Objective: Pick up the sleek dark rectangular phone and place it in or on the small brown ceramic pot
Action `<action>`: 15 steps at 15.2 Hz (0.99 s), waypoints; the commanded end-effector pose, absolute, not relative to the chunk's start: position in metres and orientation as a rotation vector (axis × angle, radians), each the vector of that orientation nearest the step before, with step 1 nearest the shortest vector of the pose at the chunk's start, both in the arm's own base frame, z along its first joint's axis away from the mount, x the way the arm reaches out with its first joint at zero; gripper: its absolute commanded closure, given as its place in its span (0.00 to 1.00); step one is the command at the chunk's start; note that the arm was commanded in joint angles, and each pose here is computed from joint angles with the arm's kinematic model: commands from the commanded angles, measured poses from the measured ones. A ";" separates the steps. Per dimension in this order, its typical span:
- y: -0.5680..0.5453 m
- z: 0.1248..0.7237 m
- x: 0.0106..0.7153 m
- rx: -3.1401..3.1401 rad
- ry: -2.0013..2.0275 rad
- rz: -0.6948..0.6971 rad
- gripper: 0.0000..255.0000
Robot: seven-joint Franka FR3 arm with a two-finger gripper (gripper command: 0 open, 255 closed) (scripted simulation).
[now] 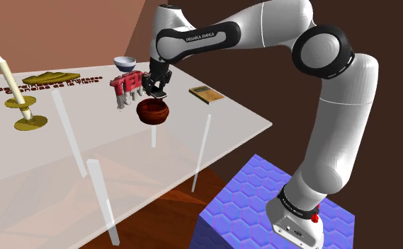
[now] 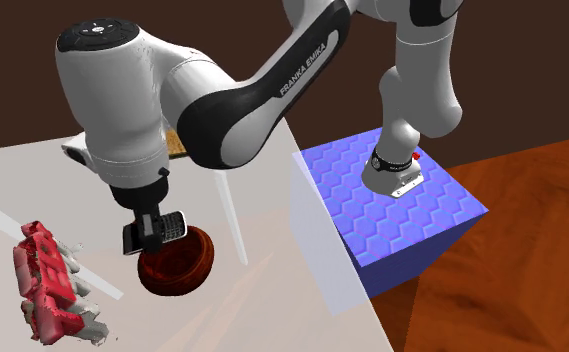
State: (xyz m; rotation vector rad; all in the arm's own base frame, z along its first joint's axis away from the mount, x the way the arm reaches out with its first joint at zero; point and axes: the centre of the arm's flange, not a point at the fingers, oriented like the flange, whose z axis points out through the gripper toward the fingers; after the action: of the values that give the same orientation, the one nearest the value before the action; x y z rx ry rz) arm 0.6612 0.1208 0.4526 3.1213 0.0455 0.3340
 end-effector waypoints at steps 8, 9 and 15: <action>0.120 0.430 0.661 3.121 0.046 0.335 1.00; 0.120 0.430 0.661 3.121 0.046 0.335 1.00; 0.120 0.430 0.661 3.121 0.046 0.335 0.00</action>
State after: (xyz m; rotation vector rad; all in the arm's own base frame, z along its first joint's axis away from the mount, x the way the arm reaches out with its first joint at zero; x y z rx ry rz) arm 0.6614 0.1202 0.4301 3.1213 0.0456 0.3353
